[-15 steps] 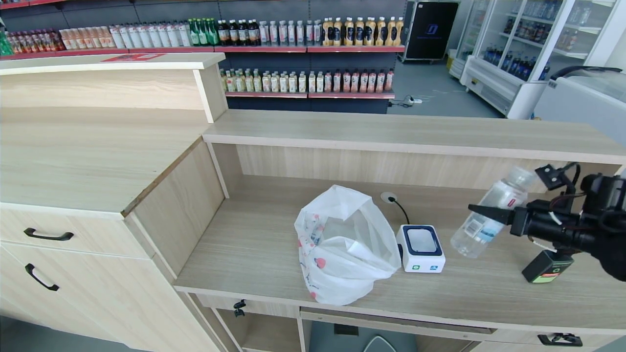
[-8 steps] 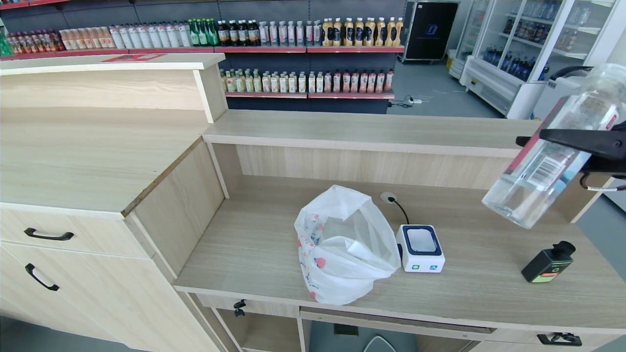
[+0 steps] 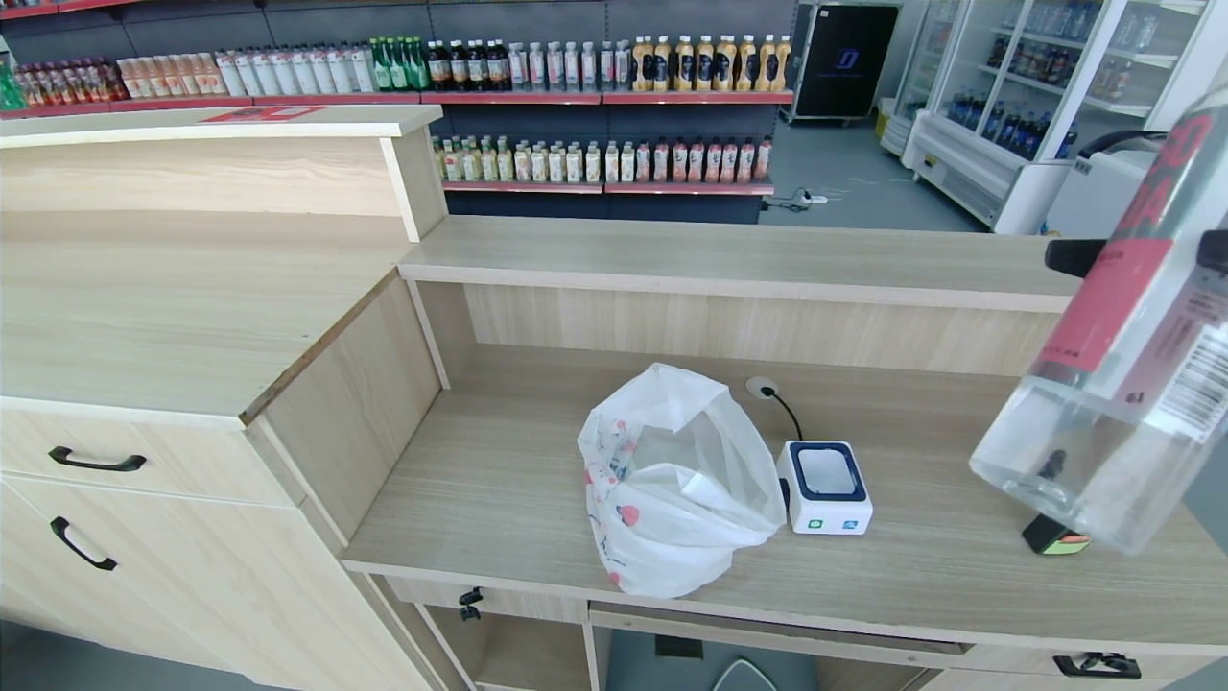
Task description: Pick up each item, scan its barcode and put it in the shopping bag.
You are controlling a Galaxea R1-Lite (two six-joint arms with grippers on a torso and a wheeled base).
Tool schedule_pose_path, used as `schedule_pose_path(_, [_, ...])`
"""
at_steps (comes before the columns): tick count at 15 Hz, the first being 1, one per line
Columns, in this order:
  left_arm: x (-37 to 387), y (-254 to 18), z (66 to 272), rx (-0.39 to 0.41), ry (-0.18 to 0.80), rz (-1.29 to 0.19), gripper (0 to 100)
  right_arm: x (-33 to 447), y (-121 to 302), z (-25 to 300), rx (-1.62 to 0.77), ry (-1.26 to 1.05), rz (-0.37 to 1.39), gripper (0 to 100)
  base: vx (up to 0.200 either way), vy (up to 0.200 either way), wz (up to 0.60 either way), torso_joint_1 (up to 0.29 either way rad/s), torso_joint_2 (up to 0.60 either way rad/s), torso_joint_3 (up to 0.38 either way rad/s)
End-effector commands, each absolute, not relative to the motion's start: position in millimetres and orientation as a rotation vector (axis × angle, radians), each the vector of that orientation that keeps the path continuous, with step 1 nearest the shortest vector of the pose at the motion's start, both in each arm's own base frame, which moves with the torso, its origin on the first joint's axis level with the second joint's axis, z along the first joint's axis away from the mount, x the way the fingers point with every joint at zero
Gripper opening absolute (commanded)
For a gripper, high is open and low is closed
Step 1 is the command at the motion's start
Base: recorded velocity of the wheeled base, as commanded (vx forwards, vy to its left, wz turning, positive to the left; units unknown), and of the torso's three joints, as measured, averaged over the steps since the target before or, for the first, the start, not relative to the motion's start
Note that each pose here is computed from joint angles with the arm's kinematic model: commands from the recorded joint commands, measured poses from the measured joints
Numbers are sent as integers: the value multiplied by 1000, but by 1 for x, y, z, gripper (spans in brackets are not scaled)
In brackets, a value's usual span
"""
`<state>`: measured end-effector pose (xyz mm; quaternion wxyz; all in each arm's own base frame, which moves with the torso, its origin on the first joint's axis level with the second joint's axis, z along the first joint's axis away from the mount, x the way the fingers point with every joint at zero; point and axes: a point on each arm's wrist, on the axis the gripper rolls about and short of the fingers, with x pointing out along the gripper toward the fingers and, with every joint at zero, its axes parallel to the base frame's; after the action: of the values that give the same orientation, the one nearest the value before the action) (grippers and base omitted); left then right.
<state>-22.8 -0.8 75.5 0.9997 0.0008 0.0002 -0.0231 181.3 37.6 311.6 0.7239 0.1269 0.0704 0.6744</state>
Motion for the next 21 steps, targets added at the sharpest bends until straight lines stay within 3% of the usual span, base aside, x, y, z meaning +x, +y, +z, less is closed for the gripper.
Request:
schedule_pose_path(1, [-23, -1, 76, 2, 1, -46, 100, 161, 46, 319, 266, 142, 1551, 0, 0, 0, 0, 0, 0, 0])
schedule_pose_path(9, [-23, -1, 76, 2, 1, -46, 100, 131, 49, 319, 282, 196, 1641, 0, 0, 0, 0, 0, 0, 0])
schedule_pose_path(21, [-23, -1, 75, 2, 0, -46, 100, 125, 51, 313, 287, 208, 1661, 0, 0, 0, 0, 0, 0, 0])
